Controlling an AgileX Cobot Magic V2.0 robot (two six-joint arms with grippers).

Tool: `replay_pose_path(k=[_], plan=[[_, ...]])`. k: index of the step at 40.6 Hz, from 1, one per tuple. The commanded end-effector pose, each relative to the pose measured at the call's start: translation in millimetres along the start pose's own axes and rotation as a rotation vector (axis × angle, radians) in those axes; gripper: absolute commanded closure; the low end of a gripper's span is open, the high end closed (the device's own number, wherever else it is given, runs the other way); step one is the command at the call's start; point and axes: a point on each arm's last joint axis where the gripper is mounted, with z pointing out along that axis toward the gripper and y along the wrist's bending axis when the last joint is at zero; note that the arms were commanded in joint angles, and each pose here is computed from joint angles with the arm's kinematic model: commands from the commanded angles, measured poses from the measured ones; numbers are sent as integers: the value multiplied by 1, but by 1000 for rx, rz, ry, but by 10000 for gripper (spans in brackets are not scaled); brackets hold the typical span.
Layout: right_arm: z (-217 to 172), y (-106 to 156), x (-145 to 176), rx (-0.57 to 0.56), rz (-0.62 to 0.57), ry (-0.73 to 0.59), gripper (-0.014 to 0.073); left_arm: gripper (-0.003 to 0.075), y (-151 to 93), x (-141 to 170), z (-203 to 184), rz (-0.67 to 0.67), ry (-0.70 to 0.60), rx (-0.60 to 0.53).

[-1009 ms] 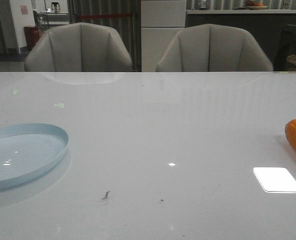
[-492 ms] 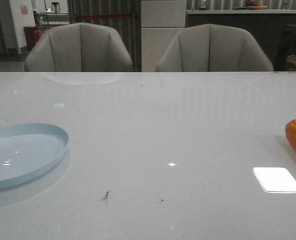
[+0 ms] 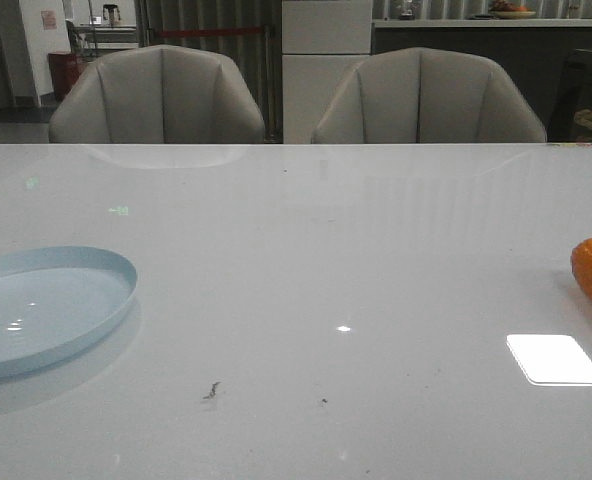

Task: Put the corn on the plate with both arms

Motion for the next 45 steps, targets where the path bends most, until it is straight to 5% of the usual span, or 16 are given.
replay_pose_path(k=[1,9,17,31,45], plan=[[-6,1,-28,-5,-3,-256,538,627,3,-14,-1,-17,-142,-27],[-15,2,-50,-20,-1,-519,538,627,7,-47,-4,-16,-211,-32],[-22,3,-77,-34,59,-509,538,627,10,-81,-10,15,-214,-21],[-19,5,-145,-4,62,-191,537,627,16,-125,11,85,-121,-8],[44,4,-128,15,62,93,537,627,11,-99,71,56,157,41]])
